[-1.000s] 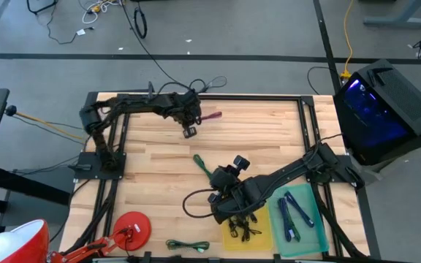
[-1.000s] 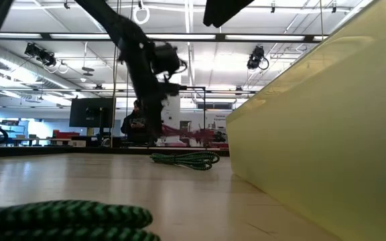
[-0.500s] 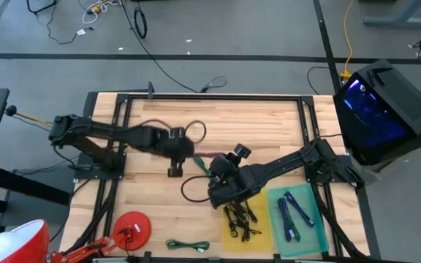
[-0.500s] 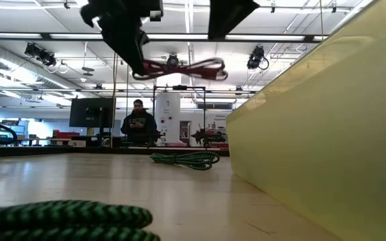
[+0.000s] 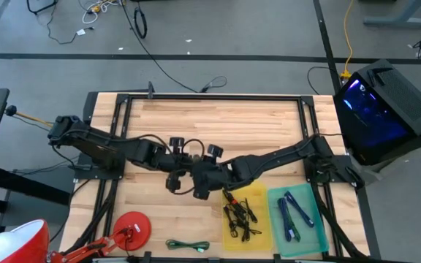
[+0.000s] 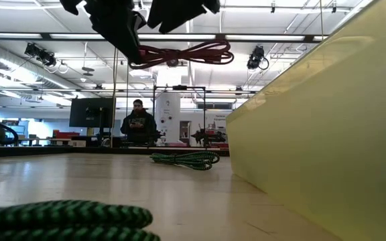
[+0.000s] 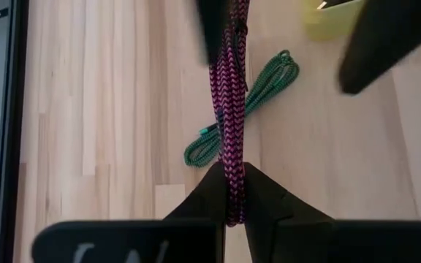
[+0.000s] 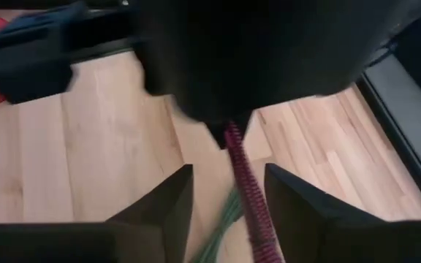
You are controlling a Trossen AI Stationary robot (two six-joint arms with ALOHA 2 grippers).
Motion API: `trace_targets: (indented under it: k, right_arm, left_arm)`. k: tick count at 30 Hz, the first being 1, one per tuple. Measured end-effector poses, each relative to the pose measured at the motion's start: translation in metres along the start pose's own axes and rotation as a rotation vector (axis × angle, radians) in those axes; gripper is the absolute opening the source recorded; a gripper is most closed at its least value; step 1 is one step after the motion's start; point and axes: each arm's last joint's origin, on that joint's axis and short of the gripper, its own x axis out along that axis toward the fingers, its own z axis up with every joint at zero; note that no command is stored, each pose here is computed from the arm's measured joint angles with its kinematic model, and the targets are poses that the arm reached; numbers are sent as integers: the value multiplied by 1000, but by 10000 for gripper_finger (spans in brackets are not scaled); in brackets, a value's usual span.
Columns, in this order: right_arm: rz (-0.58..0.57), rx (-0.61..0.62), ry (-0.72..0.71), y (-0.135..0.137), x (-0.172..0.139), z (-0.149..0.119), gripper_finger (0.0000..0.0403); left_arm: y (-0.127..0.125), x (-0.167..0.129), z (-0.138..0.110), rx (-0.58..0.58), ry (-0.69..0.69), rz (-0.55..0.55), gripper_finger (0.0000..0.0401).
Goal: Pick & Place USB Port
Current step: Put the red pattern charger cable into the blue bin
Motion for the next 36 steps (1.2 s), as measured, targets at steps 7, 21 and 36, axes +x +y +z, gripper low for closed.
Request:
trace_targets:
  k: [7, 21, 36]
  right_arm:
    - [-10, 0, 66, -5, 14, -6, 217]
    - [-48, -41, 116, -7, 19, -11, 209]
    - [-34, -18, 117, -15, 26, -8, 97]
  left_arm:
    - [-3, -1, 0, 10, 0, -5, 23]
    - [-5, -15, -3, 8, -22, -2, 23]
    - [-11, -40, -7, -13, -96, -2, 23]
